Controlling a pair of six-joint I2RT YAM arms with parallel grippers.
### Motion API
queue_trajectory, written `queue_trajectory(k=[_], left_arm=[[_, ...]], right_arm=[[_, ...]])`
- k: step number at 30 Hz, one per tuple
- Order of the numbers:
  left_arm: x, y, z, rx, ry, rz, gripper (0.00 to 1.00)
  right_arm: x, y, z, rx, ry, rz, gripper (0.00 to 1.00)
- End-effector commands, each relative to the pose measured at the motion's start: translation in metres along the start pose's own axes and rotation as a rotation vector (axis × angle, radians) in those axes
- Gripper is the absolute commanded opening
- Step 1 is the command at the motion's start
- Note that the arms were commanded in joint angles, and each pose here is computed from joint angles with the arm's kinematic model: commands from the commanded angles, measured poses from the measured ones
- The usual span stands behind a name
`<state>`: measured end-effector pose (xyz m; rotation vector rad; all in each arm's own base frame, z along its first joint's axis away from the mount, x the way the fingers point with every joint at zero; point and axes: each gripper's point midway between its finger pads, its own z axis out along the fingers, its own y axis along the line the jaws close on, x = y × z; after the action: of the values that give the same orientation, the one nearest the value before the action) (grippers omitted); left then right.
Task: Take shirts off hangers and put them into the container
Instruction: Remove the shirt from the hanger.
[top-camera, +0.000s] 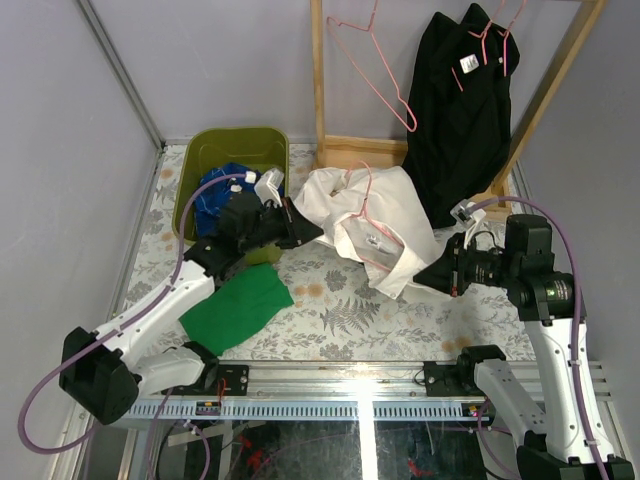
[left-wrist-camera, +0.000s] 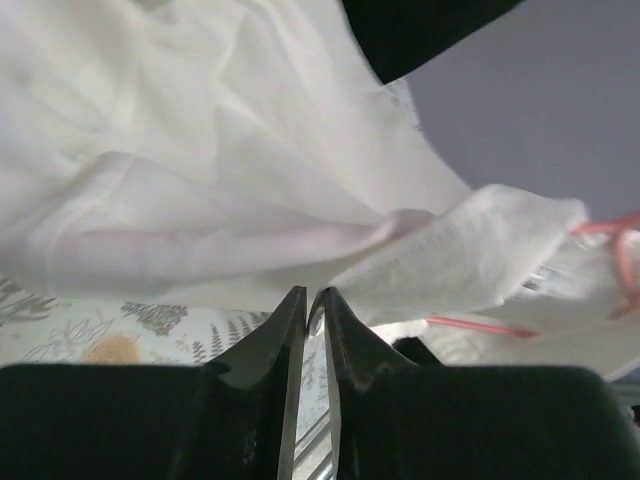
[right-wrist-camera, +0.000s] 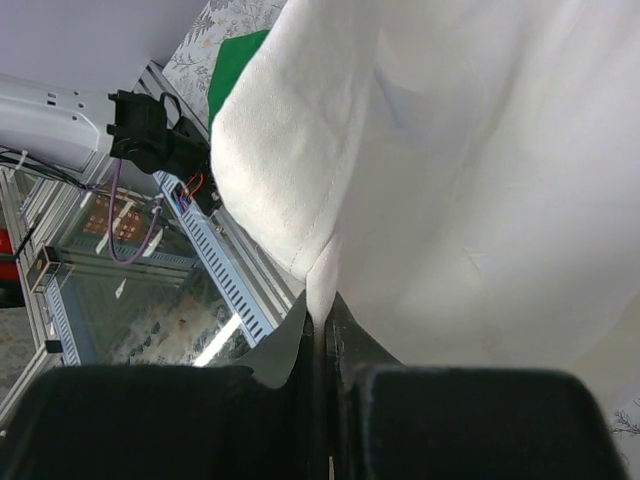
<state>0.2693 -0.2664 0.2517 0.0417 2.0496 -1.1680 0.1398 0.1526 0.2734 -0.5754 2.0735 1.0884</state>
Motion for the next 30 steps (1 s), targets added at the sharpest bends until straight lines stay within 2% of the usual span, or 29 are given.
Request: queue_trajectory(k=[1,2,3,4,8,10,15,21,25,29,30], left_arm=[[-0.004,0.027,0.002,-0.147,0.005,0.016,0.13],[-0.006,0.026,0.001,-0.143,-0.001,0.023,0.20],[-0.009,0.023,0.000,-0.141,-0.010,0.029,0.35],[-0.012,0.022,-0.001,-0.145,-0.015,0.038,0.41],[-0.026,0.006,-0.012,-0.116,-0.053,0.090,0.53],[-0.035,-0.003,-0.019,-0.101,-0.091,0.110,0.55],[-0.048,-0.055,-0.034,0.063,-0.159,0.192,0.69],[-0.038,-0.108,-0.028,0.262,-0.108,0.273,0.79],[-0.034,-0.121,-0.017,0.318,-0.084,0.305,0.85],[-0.046,-0.120,-0.011,0.325,-0.167,0.327,1.00],[-0.047,-0.119,-0.010,0.325,-0.179,0.318,1.00]], right_arm=[[-0.014,0.026,-0.008,-0.093,-0.055,-0.098,0.00],[-0.013,0.025,-0.008,-0.091,-0.053,-0.100,0.00],[-0.012,0.024,-0.007,-0.083,-0.051,-0.096,0.00],[-0.012,0.021,-0.007,-0.070,-0.049,-0.092,0.00],[-0.010,0.011,-0.002,-0.043,-0.030,-0.052,0.00],[-0.010,0.008,0.000,-0.042,-0.027,-0.039,0.00],[-0.009,0.004,0.004,-0.039,-0.018,-0.012,0.00],[-0.008,-0.001,0.008,-0.043,0.002,0.025,0.00],[-0.010,0.000,0.009,-0.063,0.001,0.026,0.00],[-0.007,-0.003,0.011,-0.058,0.006,0.042,0.00],[-0.007,-0.002,0.011,-0.060,0.006,0.043,0.00]])
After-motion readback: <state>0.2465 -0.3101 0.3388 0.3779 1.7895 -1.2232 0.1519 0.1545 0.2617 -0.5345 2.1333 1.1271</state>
